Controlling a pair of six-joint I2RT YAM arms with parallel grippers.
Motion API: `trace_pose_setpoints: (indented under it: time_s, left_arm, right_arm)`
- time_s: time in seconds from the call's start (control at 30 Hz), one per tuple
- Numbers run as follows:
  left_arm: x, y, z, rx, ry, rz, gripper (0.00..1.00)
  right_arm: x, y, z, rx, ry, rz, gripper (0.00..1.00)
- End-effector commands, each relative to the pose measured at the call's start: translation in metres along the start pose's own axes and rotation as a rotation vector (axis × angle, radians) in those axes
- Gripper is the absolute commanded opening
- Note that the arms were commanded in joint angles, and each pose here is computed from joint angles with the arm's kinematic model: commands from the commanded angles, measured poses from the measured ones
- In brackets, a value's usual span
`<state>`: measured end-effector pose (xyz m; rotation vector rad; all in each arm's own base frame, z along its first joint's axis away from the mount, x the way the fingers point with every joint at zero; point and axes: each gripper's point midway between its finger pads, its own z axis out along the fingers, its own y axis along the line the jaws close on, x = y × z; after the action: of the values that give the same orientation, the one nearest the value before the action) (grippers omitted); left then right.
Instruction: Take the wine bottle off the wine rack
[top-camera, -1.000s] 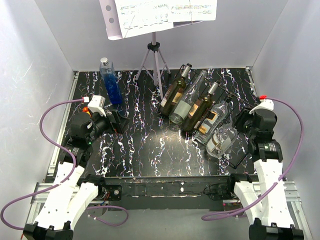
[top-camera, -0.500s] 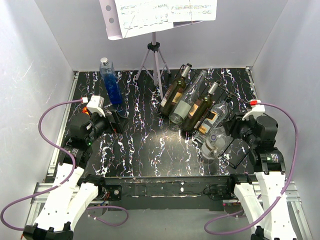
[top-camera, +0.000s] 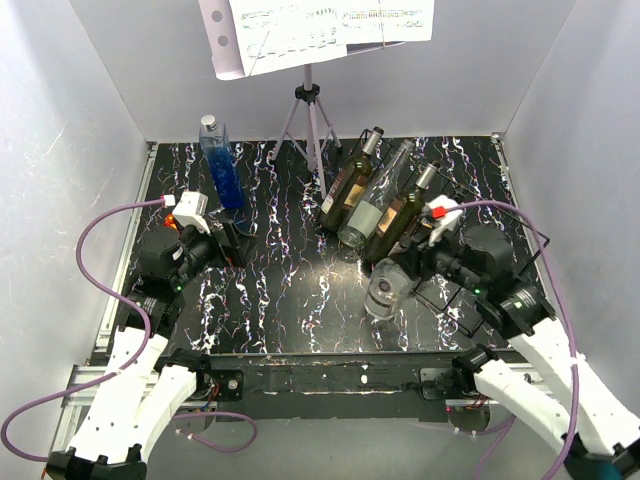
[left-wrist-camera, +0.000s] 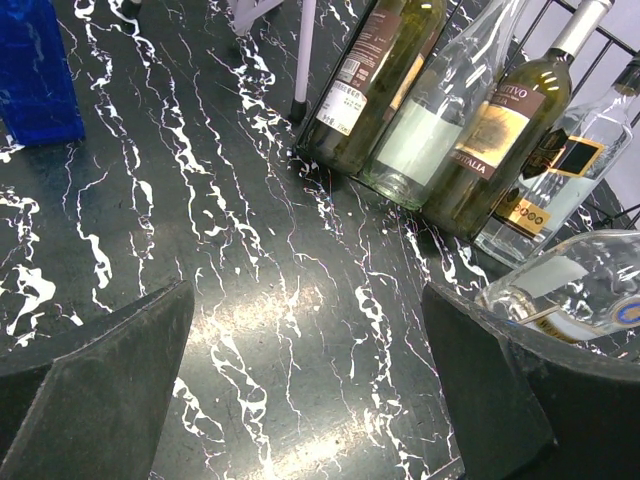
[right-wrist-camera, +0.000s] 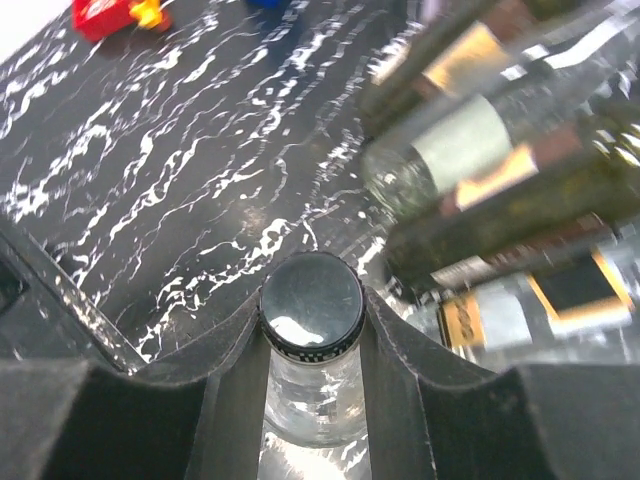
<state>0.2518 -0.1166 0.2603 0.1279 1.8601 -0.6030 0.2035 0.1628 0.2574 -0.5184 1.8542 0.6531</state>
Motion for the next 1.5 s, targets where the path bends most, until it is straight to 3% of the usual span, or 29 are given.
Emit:
trace_pose_setpoints:
  time_s: [0.0,0.1,0.43,0.87,1.2,1.27,1.4,1.47]
  left_arm:
    - [-0.010,0.001,-0.004,-0.021,-0.039,0.011,0.98]
    - [-0.017,0.013,-0.012,-0.101,-0.079,0.006,0.98]
    - [-0.046,0.058,-0.062,-0.419,-0.293,-0.041,0.98]
    - [-0.047,0.049,-0.059,-0.361,-0.295,-0.040,0.98]
    - [-0.045,0.046,-0.056,-0.344,-0.284,-0.037,0.98]
    - [-0.046,0.045,-0.056,-0.341,-0.285,-0.036,0.98]
    - [-0.045,0.045,-0.056,-0.335,-0.283,-0.034,0.98]
    - [-0.045,0.044,-0.055,-0.332,-0.282,-0.034,0.98]
  right_arm:
    - [-0.106,0.051,0.015,-0.127,-0.366,-0.272,0.01]
    - [-0.128,0.073,0.042,-0.157,-0.409,-0.358,0.01]
    - [-0.193,0.104,0.142,-0.180,-0.438,-0.349,0.01]
    - [-0.232,0.110,0.274,-0.115,-0.413,-0.346,0.01]
    - [-0.210,0.102,0.330,-0.090,-0.381,-0.329,0.01]
    - [-0.206,0.099,0.333,-0.081,-0.372,-0.323,0.12]
    - [-0.208,0.095,0.328,-0.055,-0.382,-0.307,0.51]
    - [-0.212,0.095,0.324,-0.047,-0.389,-0.306,0.59]
